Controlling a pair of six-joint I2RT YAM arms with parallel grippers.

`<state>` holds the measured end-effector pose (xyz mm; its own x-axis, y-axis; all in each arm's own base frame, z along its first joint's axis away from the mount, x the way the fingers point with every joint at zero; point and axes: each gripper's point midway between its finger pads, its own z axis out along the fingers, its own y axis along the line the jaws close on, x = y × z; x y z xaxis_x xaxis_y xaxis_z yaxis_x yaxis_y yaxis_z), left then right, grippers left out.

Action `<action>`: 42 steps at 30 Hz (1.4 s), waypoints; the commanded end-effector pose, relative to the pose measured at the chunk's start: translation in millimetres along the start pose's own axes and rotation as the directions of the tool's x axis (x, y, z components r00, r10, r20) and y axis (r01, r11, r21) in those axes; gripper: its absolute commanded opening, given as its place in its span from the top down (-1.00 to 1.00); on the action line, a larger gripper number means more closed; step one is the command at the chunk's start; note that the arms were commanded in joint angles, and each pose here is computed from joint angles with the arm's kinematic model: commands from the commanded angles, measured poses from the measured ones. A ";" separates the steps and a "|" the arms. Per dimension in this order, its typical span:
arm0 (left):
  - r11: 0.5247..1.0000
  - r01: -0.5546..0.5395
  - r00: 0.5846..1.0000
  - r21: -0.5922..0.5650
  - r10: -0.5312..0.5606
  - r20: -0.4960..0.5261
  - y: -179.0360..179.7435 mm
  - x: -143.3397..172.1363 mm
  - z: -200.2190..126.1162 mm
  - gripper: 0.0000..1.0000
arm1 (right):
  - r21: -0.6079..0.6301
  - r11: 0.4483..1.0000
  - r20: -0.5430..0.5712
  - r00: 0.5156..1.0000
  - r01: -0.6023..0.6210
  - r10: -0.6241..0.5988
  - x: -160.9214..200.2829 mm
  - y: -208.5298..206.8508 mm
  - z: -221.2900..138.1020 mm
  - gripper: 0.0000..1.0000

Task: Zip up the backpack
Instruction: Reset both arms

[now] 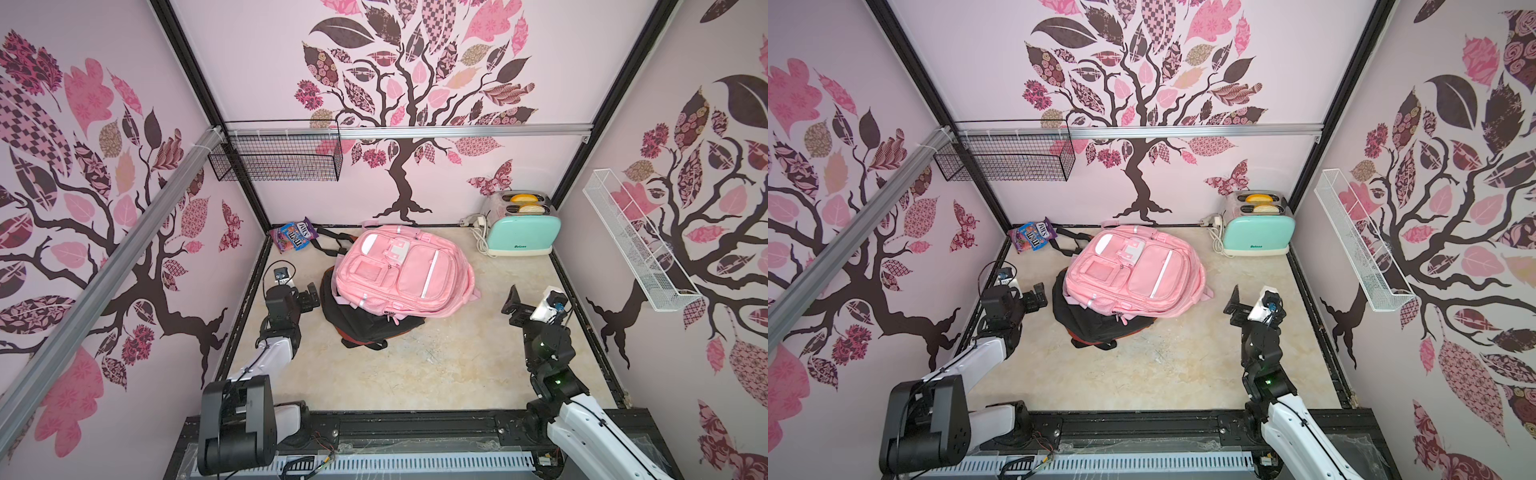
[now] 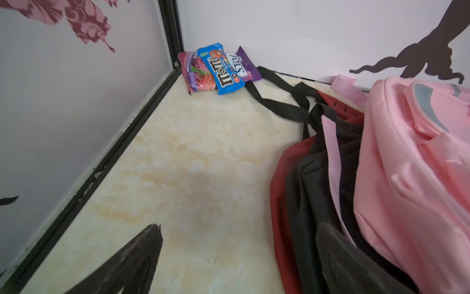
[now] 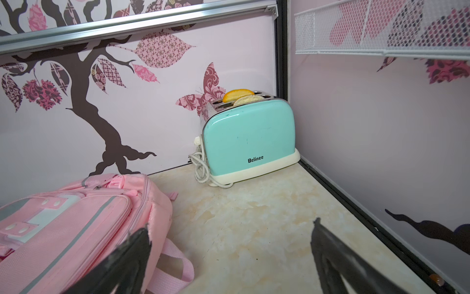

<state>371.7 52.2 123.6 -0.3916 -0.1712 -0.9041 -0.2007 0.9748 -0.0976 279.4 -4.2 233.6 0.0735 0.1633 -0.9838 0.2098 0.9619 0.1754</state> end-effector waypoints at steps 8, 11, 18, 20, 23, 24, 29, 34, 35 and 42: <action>0.988 -0.009 0.978 0.155 -0.024 0.209 -14.0 -4.0 10.0 -0.97 | 0.018 0.999 0.068 0.997 -0.048 0.047 2.6 -9.8 -5.6 -0.99; 0.965 -0.085 0.985 0.247 0.044 0.168 -34.9 2.7 15.8 -0.96 | 0.030 0.999 0.082 0.996 -0.043 0.040 11.5 -13.3 -5.3 -0.99; 0.980 -0.110 0.985 0.164 0.086 0.148 -37.8 16.7 29.6 -0.97 | 0.053 0.998 0.093 0.995 0.022 -0.027 18.9 -16.4 -1.4 -0.99; 0.981 -0.134 0.984 0.143 0.114 0.137 -41.1 12.1 30.8 -0.96 | 0.052 0.998 0.081 0.995 0.045 -0.049 21.6 -16.0 2.9 -0.99; 0.981 -0.133 0.987 0.140 0.119 0.107 -39.6 16.8 30.3 -0.96 | 0.049 0.998 0.062 0.997 0.045 -0.048 29.1 -18.0 12.4 -0.99; 0.981 -0.135 0.986 0.142 0.118 0.121 -40.2 15.6 30.5 -0.96 | 0.048 0.998 0.057 0.997 0.041 -0.044 32.5 -18.5 16.0 -0.99; 0.980 -0.135 0.985 0.143 0.117 0.127 -40.7 14.8 30.7 -0.97 | 0.069 0.993 0.024 0.995 0.098 -0.100 52.8 -14.7 43.2 -0.99; 0.981 -0.134 0.986 0.141 0.118 0.117 -40.1 15.9 30.3 -0.96 | 0.078 0.990 -0.002 0.993 0.120 -0.120 77.3 -14.3 56.7 -0.99; 0.981 -0.132 0.986 0.142 0.116 0.118 -40.3 15.9 30.5 -0.97 | 0.079 0.989 -0.015 0.992 0.128 -0.127 83.5 -13.4 61.2 -0.99; 0.981 -0.134 0.986 0.142 0.117 0.119 -40.5 15.7 30.4 -0.97 | -0.059 0.980 -0.196 0.960 0.193 -0.201 120.6 7.6 92.6 -0.99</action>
<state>397.9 14.3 94.2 -0.3161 -0.0473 -0.9476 -0.0164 0.9989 -0.0444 363.6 -4.0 124.9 -0.1117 0.0088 -0.9937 0.2309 0.9728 -0.0173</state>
